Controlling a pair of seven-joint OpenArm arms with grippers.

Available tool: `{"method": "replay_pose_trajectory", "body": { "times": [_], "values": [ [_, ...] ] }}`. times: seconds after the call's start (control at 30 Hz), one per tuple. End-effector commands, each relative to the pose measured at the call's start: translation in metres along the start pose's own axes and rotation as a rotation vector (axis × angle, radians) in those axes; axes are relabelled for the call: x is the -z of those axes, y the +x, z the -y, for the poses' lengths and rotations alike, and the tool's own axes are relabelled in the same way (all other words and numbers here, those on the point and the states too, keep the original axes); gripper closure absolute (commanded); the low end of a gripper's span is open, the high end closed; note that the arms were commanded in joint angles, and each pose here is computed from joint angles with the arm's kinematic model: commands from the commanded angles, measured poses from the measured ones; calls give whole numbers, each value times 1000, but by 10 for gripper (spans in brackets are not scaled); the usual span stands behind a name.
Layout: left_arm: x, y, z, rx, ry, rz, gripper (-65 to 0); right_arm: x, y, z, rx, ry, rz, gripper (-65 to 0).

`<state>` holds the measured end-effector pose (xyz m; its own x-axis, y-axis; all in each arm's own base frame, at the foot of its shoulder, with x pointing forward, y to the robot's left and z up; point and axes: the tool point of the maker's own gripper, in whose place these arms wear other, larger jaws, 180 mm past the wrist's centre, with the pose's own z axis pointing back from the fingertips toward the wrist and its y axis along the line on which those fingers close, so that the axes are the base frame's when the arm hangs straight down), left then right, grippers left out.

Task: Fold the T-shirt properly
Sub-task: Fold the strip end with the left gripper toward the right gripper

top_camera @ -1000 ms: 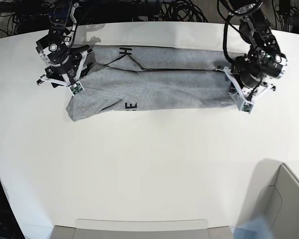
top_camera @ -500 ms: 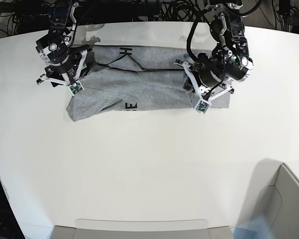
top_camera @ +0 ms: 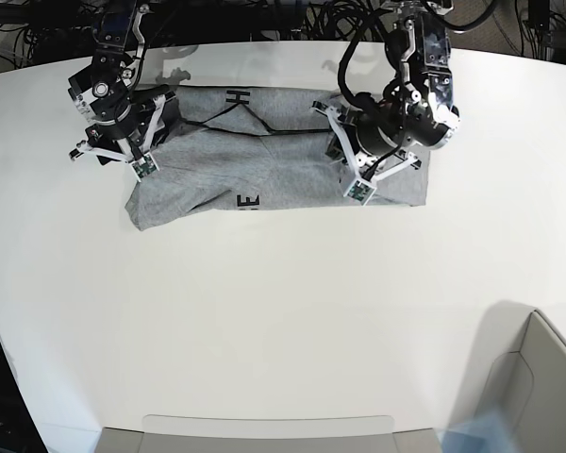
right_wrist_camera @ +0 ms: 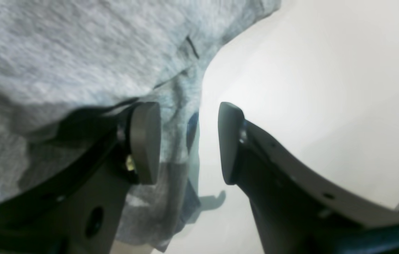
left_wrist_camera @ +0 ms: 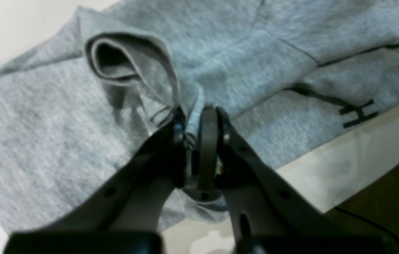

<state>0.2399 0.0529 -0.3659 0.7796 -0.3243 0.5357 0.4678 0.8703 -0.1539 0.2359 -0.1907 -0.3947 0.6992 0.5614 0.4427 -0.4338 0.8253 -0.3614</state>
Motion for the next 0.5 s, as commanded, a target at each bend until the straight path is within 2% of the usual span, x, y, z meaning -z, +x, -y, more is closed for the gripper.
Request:
{"method": "replay_pose_trajectory", "body": {
  "times": [0.0,0.13,0.17,0.23,0.3,0.37,0.47],
  "values": [
    [-3,14,4,13,-9,50,0,-3,7,5,-11,-12,23,-269],
    [1,9,4,7,-17,24,0,-3,7,5,-11,-12,23,-269],
    [1,9,4,7,-17,24,-38,-3,7,5,-11,-12,23,-269],
    [0,10,3,8,-14,28,-158,-3,7,5,-11,-12,23,-269],
    [-2,11,3,9,-12,33,-236,-3,7,5,-11,-12,23,-269],
    [-4,14,3,-9,-8,47,-245,-3,7,5,-11,-12,23,-269],
    [-8,24,9,-22,-14,82,-215,-3,7,5,-11,-12,23,-269]
  ]
}}
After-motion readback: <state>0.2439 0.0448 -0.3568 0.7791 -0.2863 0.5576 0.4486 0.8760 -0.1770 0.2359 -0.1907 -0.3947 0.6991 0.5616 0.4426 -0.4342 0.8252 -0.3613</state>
